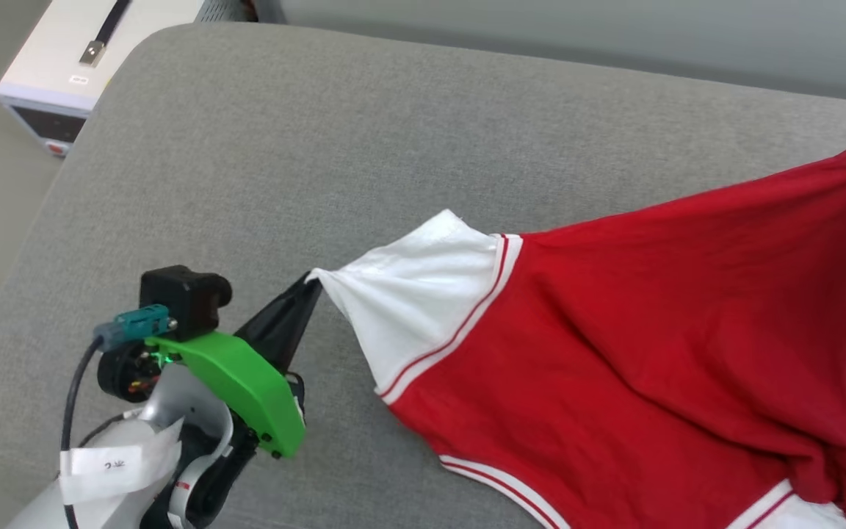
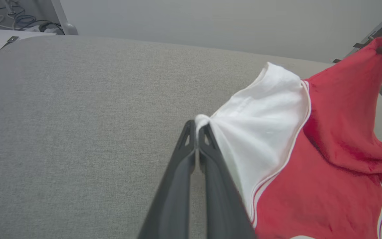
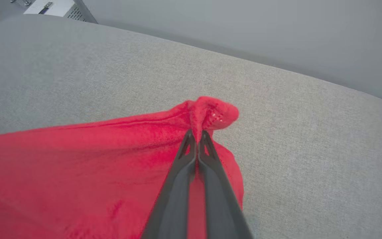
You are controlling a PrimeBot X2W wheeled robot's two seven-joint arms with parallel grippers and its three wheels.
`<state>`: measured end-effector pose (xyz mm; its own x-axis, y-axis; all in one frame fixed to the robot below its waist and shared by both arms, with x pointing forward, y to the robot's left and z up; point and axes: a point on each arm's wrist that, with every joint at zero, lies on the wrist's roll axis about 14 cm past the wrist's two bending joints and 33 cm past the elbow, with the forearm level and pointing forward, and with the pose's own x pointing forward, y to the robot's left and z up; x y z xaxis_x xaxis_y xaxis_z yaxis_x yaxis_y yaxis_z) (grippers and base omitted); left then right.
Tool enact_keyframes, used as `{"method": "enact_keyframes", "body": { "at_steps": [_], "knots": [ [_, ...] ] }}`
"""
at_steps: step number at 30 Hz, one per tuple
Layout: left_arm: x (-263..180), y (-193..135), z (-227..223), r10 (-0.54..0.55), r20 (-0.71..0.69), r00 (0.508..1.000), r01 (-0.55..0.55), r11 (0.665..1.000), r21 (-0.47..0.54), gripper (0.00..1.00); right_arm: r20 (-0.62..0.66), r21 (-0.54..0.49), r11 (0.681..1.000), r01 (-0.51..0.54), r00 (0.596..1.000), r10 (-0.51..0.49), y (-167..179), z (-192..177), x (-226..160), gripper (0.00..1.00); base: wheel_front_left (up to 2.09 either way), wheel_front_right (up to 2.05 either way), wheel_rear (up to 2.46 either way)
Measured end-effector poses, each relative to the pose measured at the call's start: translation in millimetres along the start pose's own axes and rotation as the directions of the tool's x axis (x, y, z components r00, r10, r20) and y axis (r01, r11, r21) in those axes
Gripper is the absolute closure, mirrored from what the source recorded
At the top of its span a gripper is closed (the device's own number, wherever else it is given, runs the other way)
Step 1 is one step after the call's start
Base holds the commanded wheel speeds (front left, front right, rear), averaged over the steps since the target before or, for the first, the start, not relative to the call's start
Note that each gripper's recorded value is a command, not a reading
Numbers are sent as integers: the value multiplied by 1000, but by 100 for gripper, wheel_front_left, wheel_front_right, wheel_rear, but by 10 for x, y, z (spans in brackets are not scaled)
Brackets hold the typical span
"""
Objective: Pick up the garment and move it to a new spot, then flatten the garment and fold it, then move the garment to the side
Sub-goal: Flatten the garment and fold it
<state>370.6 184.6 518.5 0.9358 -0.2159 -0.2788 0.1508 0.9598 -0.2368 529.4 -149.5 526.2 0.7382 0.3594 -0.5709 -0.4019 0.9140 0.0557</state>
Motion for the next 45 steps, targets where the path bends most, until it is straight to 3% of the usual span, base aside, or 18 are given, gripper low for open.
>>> {"method": "enact_keyframes", "body": {
  "at_steps": [9, 15, 26, 32, 35, 39, 42, 45],
  "knots": [
    [11, -198, 730, -64, 228, 972, 45, 995, 87, 100, 228, -15, 998, 57, 972, -53, -93, 250, -712, 100, 0, 0, 0],
    [-84, -397, 1175, -118, 379, 918, 73, 989, 132, 100, 361, -20, 994, 106, 928, -92, -129, 362, -1218, 100, 0, 0, 0],
    [-535, -771, 2124, -233, 665, 710, 93, 967, 239, 100, 567, -5, 984, 175, 811, -142, -108, 591, -1989, 100, 0, 0, 0],
    [-801, -908, 2552, -282, 768, 575, 91, 955, 282, 100, 645, 10, 980, 198, 748, -158, -110, 700, -2191, 100, 0, 0, 0],
    [-849, -892, 2708, -290, 790, 541, 66, 951, 303, 100, 678, 11, 977, 212, 717, -163, -140, 789, -2231, 100, 0, 0, 0],
    [-808, -894, 2862, -315, 789, 527, 45, 938, 345, 100, 723, 9, 973, 230, 671, -165, -186, 952, -2243, 100, 0, 0, 0],
    [-646, -887, 2960, -345, 765, 544, 32, 919, 392, 100, 757, -1, 969, 248, 633, -161, -242, 1123, -2196, 100, 0, 0, 0],
    [-458, -848, 3024, -357, 745, 564, 25, 909, 417, 100, 767, -9, 965, 264, 621, -163, -324, 1232, -2088, 100, 0, 0, 0]
  ]
}}
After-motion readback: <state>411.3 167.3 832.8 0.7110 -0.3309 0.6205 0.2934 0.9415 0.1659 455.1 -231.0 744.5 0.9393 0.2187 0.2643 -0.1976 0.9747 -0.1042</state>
